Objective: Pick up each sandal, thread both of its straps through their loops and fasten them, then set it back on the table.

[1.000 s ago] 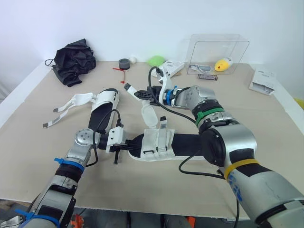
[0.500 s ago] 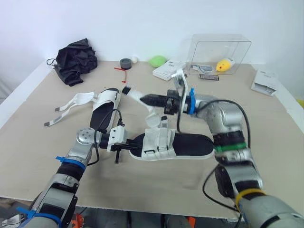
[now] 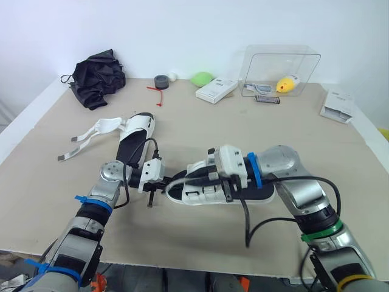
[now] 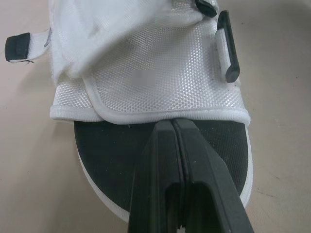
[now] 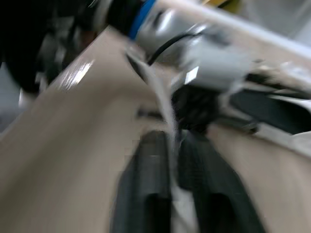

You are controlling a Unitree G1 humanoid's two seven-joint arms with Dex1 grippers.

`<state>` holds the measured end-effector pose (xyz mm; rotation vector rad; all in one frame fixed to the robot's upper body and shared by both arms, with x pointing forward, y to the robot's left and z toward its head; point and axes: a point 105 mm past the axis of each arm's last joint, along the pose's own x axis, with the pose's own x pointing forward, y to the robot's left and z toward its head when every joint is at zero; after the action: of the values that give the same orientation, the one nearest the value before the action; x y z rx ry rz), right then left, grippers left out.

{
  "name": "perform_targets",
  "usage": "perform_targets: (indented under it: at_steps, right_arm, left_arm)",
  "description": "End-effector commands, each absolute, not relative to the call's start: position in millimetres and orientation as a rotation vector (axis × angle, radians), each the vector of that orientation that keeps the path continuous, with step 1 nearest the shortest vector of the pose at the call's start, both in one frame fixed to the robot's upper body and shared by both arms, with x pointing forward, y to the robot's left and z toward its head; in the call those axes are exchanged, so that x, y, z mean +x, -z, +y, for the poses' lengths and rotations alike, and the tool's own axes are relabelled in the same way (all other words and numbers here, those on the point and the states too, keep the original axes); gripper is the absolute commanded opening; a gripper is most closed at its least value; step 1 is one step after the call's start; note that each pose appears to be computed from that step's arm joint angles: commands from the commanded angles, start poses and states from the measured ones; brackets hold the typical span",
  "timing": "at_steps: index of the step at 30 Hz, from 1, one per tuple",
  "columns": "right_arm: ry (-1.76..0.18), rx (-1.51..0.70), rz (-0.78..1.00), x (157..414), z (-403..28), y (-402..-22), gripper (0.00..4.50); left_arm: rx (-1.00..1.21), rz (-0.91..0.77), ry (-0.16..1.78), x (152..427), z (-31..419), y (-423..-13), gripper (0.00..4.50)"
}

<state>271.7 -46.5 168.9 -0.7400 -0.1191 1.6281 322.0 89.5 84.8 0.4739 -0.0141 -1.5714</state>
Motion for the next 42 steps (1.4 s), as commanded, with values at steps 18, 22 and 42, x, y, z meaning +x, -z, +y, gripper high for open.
perform_targets:
  at_steps: [18, 22, 42]
  right_arm:
    - [-1.591, -0.009, 0.423, 228.1, -90.0, -227.6, 4.42]
    - [-1.400, 0.186, 0.743, 229.4, -90.2, -183.9, 4.42]
    - [-1.125, 0.493, 0.954, 261.0, -26.5, -148.9, 4.42]
  left_arm:
    - [0.481, 0.236, 1.648, 300.7, 97.3, -32.5, 0.00]
    - [0.479, 0.241, 1.653, 299.4, 97.8, -31.1, 0.00]
    - [0.478, 0.265, 1.691, 295.2, 101.3, -32.3, 0.00]
